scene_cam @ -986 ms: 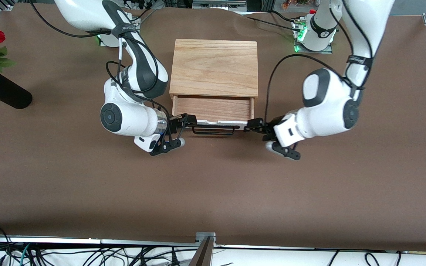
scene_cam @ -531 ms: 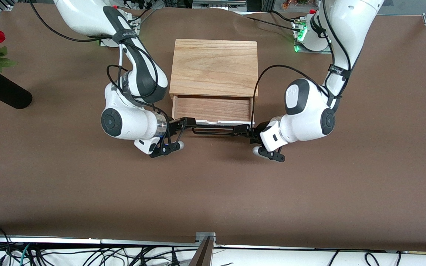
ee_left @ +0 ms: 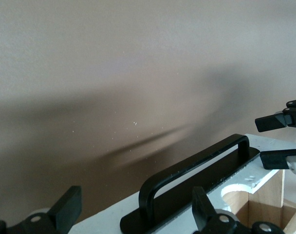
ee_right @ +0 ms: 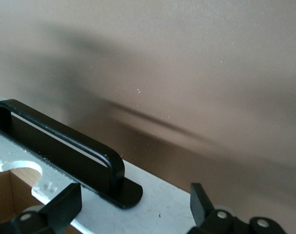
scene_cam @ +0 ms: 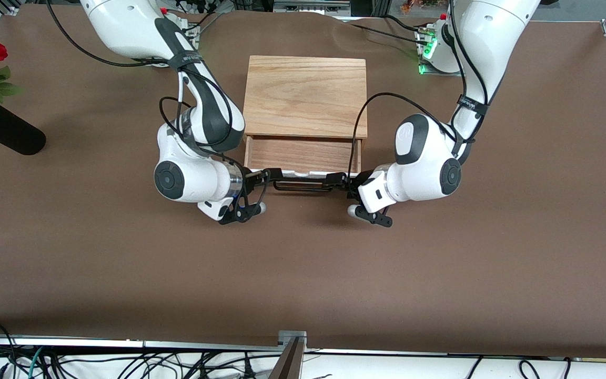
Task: Close drawer with both arms simultaneously
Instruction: 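Push the drawer front into the box with both grippers together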
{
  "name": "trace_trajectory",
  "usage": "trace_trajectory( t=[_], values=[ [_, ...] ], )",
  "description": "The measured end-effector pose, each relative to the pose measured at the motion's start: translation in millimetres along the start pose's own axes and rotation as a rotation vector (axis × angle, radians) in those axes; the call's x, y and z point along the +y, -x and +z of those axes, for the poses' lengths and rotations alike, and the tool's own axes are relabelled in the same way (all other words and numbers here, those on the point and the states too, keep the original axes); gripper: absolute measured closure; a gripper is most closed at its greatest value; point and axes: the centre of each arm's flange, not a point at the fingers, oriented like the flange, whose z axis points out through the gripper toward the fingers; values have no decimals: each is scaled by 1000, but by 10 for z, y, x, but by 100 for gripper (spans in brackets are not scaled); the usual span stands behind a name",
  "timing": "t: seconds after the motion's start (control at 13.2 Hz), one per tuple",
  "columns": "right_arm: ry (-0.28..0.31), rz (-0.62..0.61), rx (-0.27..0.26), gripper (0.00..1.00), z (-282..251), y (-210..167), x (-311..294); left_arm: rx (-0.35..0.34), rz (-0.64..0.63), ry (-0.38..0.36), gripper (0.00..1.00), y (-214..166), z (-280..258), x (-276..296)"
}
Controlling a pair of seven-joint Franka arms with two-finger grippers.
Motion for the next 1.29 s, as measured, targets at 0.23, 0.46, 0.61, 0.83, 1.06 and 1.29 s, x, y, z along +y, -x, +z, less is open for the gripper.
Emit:
trace_trajectory(
  t=[0.23,0.46,0.61,0.83,1.06,1.29],
  values=[
    [-2,4,-38,0,64,47,-21,-45,0,6,0,55,87,9],
    [-4,5,-92,0,121,113,-44,-78,0,12,0,94,198,15],
    [-5,11,-112,0,150,139,-41,-124,-2,18,0,145,246,11],
    [-6,16,-173,0,283,230,-30,-230,-5,33,0,269,315,19],
    [-8,12,-229,0,474,349,-78,-329,-8,47,0,391,375,23],
    [-8,8,-255,0,527,445,-114,-391,-12,55,0,469,429,18]
  ],
)
